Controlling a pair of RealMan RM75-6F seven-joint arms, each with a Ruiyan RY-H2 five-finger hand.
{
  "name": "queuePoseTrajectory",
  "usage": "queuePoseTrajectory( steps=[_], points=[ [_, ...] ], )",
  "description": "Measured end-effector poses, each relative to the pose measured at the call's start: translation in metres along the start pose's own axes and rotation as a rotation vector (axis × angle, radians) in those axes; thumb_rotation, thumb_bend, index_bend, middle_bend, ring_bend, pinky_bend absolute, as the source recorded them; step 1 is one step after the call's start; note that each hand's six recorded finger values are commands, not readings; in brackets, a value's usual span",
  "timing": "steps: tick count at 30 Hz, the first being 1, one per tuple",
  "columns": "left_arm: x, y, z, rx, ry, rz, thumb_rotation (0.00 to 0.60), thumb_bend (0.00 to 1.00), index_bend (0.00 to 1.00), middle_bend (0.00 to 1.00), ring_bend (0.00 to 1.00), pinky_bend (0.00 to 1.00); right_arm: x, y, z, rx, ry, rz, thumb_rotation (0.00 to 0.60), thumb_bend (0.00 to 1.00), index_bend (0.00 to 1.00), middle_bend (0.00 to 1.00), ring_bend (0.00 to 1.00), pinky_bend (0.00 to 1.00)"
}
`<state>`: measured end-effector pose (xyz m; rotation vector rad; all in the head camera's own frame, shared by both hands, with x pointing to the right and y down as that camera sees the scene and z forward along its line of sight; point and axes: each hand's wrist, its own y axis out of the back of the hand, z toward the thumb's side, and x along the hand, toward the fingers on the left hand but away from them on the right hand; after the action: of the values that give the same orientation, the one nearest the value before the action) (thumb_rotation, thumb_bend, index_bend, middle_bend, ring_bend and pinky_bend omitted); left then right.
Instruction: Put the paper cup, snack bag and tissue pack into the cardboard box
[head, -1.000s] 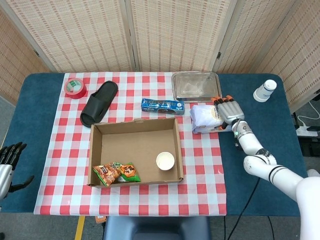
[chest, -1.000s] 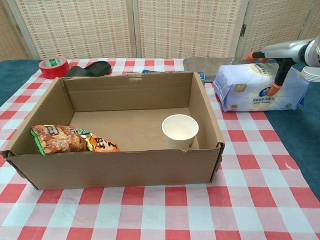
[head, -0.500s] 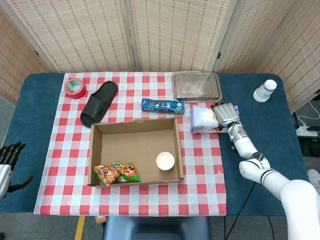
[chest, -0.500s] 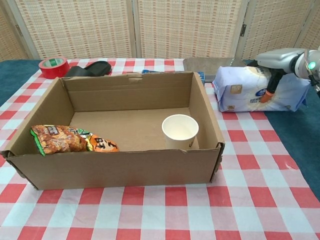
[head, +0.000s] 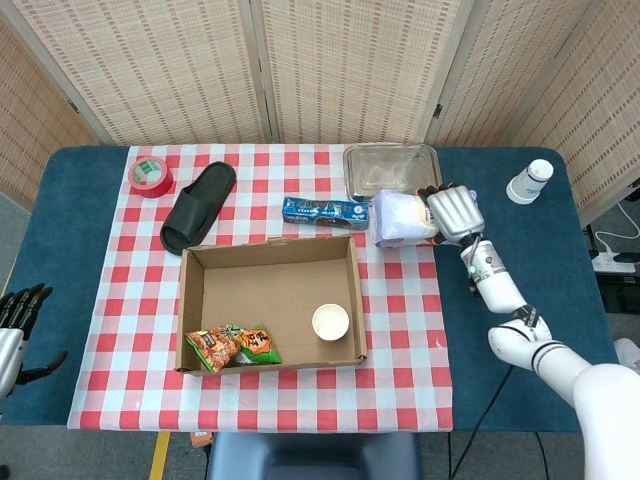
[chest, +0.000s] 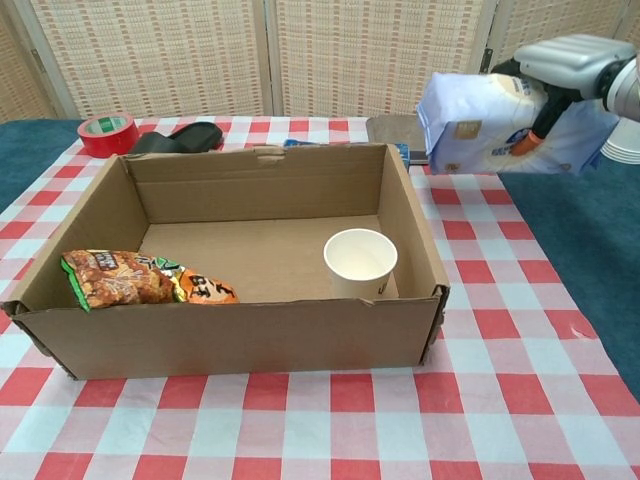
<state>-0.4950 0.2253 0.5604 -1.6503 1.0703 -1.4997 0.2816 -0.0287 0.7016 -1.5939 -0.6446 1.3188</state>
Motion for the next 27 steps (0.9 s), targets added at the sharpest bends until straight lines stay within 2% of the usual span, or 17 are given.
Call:
queuePoseTrajectory(
  steps=[8, 16, 21, 27],
  points=[
    [-0.001, 0.001, 0.001, 0.0, -0.002, 0.003, 0.6, 0.23, 0.0, 0.0, 0.0, 0.0, 0.008, 0.069, 0.037, -0.065, 0.074, -0.137, 0.6, 0.03, 0.91, 0.62, 0.64, 0.82],
    [-0.002, 0.0, 0.002, 0.0, -0.008, 0.0, 0.6, 0.22, 0.0, 0.0, 0.0, 0.0, 0.035, 0.119, 0.098, -0.173, 0.186, -0.19, 0.6, 0.03, 0.91, 0.62, 0.64, 0.82],
    [-0.002, 0.001, 0.002, 0.0, -0.008, 0.001, 0.6, 0.22, 0.0, 0.0, 0.0, 0.0, 0.05, 0.13, 0.132, -0.233, 0.258, -0.181, 0.6, 0.03, 0.91, 0.63, 0.64, 0.82],
    [-0.003, 0.002, 0.001, -0.004, -0.006, 0.004, 0.6, 0.23, 0.0, 0.0, 0.0, 0.0, 0.059, 0.117, 0.166, -0.249, 0.348, -0.159, 0.6, 0.03, 0.93, 0.63, 0.65, 0.83]
  ],
)
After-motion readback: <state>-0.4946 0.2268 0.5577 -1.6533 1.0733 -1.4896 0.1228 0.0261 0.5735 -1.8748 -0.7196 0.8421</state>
